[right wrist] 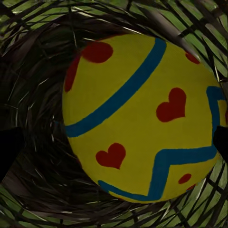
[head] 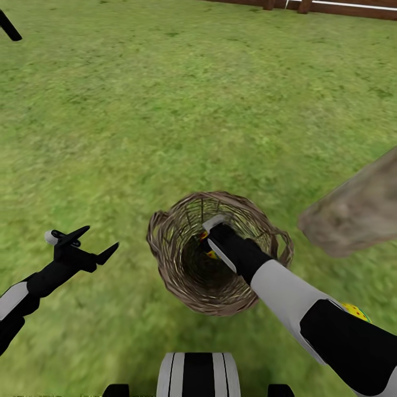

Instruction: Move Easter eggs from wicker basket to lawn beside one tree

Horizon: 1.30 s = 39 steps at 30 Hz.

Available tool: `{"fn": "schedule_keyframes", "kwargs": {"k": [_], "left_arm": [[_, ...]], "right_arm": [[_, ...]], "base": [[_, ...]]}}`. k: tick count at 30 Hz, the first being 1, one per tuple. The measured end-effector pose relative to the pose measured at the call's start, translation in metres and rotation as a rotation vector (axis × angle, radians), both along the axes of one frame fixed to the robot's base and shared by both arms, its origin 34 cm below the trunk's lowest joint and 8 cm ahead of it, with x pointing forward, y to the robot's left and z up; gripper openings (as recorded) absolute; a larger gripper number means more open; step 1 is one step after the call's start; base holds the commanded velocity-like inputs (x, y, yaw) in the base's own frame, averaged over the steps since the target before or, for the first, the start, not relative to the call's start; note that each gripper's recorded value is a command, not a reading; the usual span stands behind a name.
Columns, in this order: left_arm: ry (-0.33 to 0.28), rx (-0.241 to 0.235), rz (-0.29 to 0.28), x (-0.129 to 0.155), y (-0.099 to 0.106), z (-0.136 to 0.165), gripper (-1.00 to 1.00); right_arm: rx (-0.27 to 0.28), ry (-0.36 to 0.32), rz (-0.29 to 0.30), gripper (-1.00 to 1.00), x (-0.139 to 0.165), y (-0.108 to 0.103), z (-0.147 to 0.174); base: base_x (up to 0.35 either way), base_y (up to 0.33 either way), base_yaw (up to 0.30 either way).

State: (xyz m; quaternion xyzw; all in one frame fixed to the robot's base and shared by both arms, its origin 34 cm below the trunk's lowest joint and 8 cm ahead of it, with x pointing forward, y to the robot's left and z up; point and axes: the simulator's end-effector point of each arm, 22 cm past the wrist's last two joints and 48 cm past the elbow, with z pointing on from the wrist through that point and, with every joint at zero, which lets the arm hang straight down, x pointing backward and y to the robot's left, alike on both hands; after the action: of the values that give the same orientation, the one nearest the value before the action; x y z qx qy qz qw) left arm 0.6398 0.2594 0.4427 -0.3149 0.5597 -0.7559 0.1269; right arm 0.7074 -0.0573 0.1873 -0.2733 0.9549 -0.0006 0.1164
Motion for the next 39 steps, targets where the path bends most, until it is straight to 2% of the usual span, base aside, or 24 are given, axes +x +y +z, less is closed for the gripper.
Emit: {"fn": "schedule_keyframes", "kwargs": {"k": [13, 19, 28, 39], "left_arm": [[0.014, 0.000, 0.000, -0.001, 0.000, -0.008, 1.00], [0.014, 0.000, 0.000, -0.001, 0.000, -0.008, 1.00], [0.014, 0.000, 0.000, -0.001, 0.000, -0.008, 1.00], [0.009, 0.000, 0.000, 0.000, 0.000, -0.005, 1.00]], "right_arm": [[0.005, -0.011, -0.001, 1.00, 0.003, 0.004, -0.001], [-0.051, -0.041, 0.035, 1.00, 0.008, -0.006, -0.001], [-0.064, -0.040, 0.039, 1.00, 0.008, -0.009, -0.003], [-0.067, -0.048, 0.039, 1.00, 0.009, -0.011, 0.000]], "base": [[0.000, 0.000, 0.088], [0.000, 0.000, 0.002], [0.000, 0.000, -0.003], [0.000, 0.000, -0.244]]}}
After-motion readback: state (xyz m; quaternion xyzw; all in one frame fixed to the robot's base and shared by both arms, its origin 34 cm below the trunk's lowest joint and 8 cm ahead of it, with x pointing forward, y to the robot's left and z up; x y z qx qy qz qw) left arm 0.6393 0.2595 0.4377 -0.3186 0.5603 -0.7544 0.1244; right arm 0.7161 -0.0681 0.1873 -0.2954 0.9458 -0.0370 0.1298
